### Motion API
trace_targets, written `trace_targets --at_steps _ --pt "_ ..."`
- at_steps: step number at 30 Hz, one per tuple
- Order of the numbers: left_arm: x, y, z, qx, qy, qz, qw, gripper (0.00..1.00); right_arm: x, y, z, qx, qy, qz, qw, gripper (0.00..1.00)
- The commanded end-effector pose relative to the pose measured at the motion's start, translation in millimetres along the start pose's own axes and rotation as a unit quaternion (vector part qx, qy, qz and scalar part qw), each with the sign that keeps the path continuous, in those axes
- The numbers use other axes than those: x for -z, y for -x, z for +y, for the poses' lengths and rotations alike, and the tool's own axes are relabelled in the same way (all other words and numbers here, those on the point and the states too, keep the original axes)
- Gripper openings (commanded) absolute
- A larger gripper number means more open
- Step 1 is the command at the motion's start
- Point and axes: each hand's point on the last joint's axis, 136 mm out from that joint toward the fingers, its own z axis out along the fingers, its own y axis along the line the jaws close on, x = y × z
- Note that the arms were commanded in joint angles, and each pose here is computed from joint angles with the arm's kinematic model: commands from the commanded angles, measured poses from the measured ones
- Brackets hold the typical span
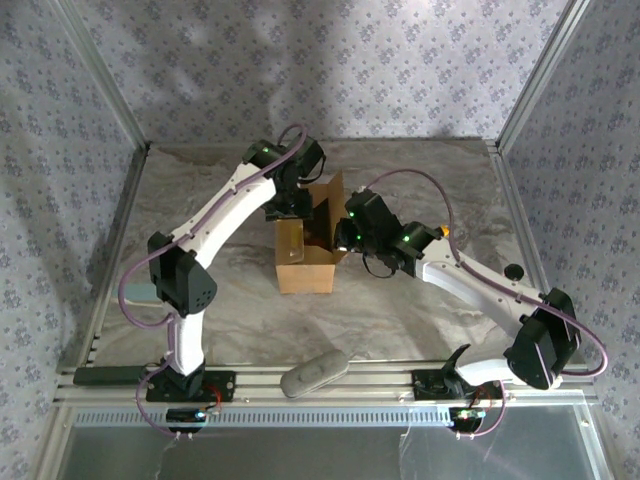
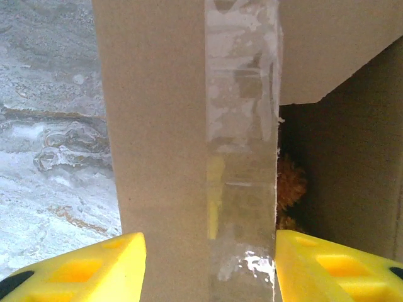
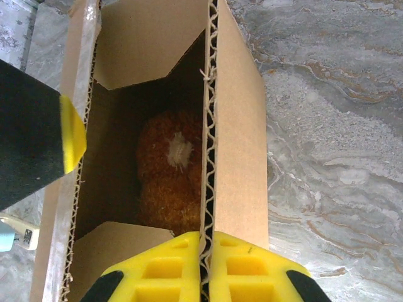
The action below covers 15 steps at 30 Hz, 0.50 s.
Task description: Unpack the express box
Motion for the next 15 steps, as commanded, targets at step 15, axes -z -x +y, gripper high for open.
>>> trace_targets --at_steps 15 --pt "1 -1 -9 -0.031 0.023 0.005 0.999 0.55 -7 -26 -29 0.001 -0.056 0.039 0.998 0.06"
